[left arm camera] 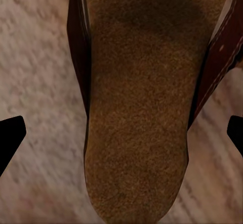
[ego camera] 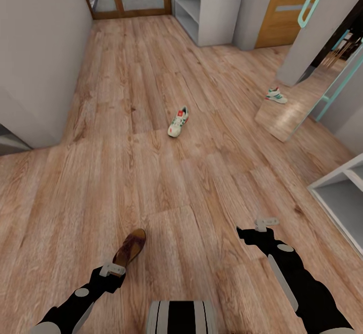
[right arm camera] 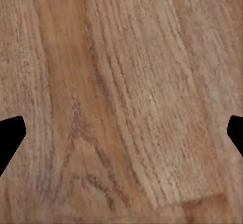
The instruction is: Pick up the two gym shoes and the two sandals from the corridor floor and place them onto the hallstand (shoe rack) in the corridor, making sure they are on the rack and not on the floor. Arrange them so the two gym shoes are next to each other and the two sandals are next to each other.
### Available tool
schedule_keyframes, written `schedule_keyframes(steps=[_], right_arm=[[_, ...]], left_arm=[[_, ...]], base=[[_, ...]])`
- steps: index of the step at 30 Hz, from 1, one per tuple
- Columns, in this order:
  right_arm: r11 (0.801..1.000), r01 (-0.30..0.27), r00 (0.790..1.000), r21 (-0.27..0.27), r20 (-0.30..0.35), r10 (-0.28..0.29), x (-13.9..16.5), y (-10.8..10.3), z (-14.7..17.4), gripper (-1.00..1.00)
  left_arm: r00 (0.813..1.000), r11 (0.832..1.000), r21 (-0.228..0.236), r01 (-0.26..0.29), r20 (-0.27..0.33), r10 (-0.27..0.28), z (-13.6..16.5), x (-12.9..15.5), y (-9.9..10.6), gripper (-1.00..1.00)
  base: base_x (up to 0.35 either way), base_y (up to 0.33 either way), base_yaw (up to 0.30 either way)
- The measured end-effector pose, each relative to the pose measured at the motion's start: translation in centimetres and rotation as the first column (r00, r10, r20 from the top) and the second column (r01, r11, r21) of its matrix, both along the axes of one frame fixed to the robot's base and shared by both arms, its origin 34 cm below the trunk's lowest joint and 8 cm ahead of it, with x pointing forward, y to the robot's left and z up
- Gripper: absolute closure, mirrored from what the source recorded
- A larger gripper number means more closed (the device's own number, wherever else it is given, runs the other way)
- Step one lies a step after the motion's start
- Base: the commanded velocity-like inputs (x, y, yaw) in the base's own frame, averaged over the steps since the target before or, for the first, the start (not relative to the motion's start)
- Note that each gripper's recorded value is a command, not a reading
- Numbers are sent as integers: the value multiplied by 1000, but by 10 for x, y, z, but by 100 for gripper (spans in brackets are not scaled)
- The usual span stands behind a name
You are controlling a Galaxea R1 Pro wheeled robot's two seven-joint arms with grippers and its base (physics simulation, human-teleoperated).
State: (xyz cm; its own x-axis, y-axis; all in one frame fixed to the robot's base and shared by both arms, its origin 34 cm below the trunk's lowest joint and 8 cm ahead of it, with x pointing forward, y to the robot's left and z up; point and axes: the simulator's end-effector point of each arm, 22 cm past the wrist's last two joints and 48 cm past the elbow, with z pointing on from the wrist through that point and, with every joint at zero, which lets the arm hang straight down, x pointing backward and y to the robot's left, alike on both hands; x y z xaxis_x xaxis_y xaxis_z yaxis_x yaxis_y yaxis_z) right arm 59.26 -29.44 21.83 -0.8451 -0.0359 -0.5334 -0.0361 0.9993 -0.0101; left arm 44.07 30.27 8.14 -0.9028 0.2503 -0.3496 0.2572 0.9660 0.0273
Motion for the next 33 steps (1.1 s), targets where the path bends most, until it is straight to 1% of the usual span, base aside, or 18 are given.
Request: schedule_keyframes(steps=[7,16,23,33], right_arm=[[1000,0,1000,0,-27,0,-8,0,-14,-100],[1000,0,999,0,-33,0,-10,0,-17,-100],[1000,1,998,0,-64,-1,-19,0,-33,-100],[1000,1,997,0,-72,-1,-22,-1,-37,-100]], left_arm=[[1000,1000,0,0,-27,0,-10,-11,0,-100],[999,1000,0,0,-33,0,-12,-14,0,-100],[998,1000,0,0,-63,0,-23,-27,0,-100],[998,1000,0,0,-71,0,-26,-31,0,-100]], base=[[0,0,0],[0,0,0],[0,0,0],[0,0,0]])
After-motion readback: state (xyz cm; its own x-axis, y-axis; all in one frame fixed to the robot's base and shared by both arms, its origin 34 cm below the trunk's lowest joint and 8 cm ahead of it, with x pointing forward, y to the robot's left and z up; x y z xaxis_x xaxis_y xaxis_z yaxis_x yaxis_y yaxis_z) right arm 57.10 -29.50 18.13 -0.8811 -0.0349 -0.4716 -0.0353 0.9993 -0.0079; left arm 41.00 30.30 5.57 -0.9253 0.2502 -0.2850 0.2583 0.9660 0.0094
